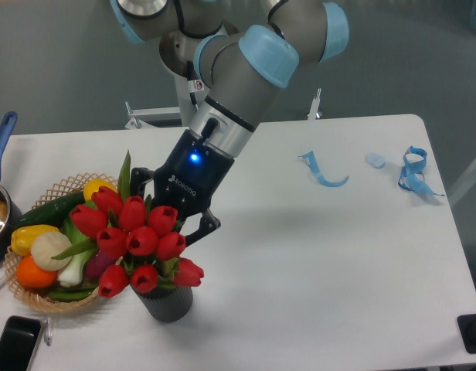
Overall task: Insert the flowers into the vase
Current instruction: 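Lower the tulip stems down into the dark grey vase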
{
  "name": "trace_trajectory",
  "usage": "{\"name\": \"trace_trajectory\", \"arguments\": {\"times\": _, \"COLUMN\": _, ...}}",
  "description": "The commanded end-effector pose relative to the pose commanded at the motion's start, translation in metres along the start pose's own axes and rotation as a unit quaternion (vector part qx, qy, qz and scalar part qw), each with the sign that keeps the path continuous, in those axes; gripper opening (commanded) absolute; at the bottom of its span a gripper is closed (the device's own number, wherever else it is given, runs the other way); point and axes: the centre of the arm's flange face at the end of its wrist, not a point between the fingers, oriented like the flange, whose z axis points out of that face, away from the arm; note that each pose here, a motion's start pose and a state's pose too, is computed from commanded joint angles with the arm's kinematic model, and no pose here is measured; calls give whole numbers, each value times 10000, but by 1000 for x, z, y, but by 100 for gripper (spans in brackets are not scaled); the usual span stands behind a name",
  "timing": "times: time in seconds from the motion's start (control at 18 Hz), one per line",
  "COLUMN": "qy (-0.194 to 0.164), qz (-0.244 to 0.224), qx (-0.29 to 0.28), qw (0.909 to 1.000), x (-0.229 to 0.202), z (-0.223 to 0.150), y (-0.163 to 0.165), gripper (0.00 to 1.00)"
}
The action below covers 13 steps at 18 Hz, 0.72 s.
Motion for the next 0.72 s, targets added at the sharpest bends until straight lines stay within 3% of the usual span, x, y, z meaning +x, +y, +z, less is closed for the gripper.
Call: {"name": "trace_trajectory", "arguments": {"times": 0.72, "qy": 220, "qz": 565, "qx": -249, "qw": 9978, "x": -8, "z": 29, "y": 45, "gripper": 40}}
